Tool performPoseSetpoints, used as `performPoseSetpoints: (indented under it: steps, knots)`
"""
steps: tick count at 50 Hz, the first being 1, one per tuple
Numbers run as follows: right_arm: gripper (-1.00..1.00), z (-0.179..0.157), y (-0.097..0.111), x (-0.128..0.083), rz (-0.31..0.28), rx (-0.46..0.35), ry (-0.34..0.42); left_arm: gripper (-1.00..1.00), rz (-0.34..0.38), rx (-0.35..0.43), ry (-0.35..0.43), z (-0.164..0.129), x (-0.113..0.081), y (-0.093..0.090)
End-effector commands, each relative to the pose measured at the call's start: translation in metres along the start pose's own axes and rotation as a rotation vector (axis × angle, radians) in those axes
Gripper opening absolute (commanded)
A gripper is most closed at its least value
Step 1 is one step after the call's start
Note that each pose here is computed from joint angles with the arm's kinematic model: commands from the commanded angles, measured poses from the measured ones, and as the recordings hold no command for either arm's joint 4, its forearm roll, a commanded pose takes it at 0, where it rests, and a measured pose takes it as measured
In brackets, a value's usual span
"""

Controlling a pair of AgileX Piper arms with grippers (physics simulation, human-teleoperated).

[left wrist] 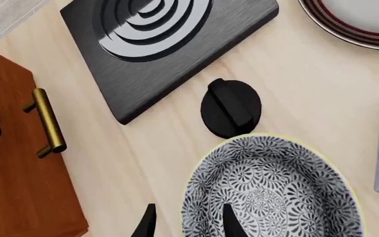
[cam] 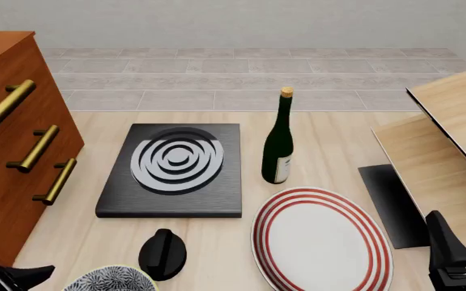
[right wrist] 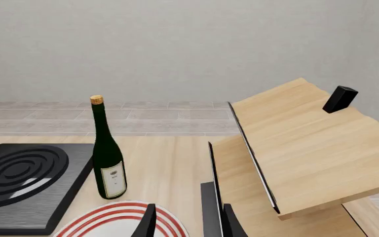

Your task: Put the bowl on the top of the cabinet.

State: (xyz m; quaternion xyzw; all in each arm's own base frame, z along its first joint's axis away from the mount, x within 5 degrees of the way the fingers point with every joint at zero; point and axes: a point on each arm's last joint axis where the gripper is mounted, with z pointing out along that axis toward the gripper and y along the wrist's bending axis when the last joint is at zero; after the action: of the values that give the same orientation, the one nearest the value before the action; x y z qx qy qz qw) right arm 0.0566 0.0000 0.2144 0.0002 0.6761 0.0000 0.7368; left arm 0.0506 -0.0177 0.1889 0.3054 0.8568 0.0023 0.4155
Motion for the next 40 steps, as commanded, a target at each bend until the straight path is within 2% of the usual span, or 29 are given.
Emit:
performPoseSetpoints:
  steps: [1,40]
  knots:
    - [1.0,0.0,0.0,0.0,0.0,0.0,0.0,1.0,0.005,0.012,0.005,0.006,0.004,-0.002]
    - [1.0,0.0,0.0,0.0,0.0,0.0,0.0,1.0,0.021,-0.009,0.031,0.035,0.017,-0.004]
